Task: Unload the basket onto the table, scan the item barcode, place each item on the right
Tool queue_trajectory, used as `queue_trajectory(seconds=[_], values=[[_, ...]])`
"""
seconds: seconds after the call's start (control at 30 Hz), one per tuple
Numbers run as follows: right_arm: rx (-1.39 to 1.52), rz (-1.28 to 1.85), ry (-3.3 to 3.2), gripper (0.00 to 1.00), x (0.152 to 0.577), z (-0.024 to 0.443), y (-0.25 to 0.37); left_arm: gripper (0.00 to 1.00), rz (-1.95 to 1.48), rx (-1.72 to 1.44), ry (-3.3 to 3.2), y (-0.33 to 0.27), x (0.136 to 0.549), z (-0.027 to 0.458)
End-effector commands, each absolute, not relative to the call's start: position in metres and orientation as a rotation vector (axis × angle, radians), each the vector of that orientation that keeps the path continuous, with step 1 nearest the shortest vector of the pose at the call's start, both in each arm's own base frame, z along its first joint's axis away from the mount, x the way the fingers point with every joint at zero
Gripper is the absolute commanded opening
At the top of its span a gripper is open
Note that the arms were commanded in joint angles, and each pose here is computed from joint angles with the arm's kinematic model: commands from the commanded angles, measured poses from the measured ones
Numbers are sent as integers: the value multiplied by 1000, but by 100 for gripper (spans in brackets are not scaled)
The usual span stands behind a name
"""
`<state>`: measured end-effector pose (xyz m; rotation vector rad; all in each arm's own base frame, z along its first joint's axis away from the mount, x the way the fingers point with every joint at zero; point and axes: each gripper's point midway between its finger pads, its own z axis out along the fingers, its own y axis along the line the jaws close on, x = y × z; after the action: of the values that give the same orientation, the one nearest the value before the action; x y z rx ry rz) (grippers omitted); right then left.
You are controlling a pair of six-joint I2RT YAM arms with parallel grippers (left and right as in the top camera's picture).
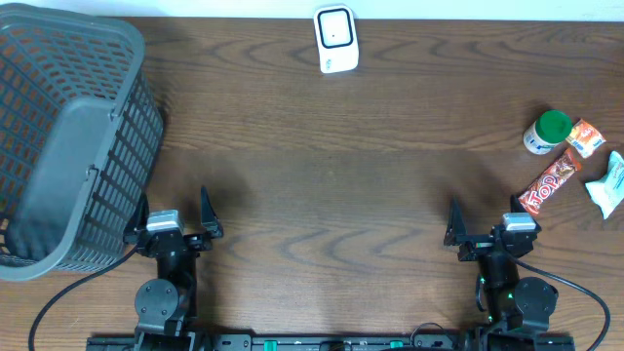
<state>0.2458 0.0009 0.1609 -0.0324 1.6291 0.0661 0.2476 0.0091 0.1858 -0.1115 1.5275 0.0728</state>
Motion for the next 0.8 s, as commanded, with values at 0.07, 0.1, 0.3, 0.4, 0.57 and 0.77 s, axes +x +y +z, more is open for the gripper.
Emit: queue_trajectory(seconds=[0.07, 0.1, 0.3, 0.4, 0.57, 0.77], values=[[-38, 88, 1627, 99, 245, 161, 5, 98, 81, -103, 1531, 10, 245, 184], [-38, 88, 1627, 99, 245, 161, 5, 98, 84, -101, 1549, 10, 245, 179], [-38, 88, 1627, 99, 245, 161, 5, 98, 90, -97, 1663, 10, 244, 151], [-38, 87, 1627, 99, 245, 161, 5, 98, 86, -85, 1706, 8, 243, 141], [-38, 88, 1627, 99, 245, 161, 5, 98, 86, -85, 1707, 8, 243, 141], [-38, 88, 1627, 99, 245, 161, 5, 98, 87, -86, 1707, 8, 243, 140]])
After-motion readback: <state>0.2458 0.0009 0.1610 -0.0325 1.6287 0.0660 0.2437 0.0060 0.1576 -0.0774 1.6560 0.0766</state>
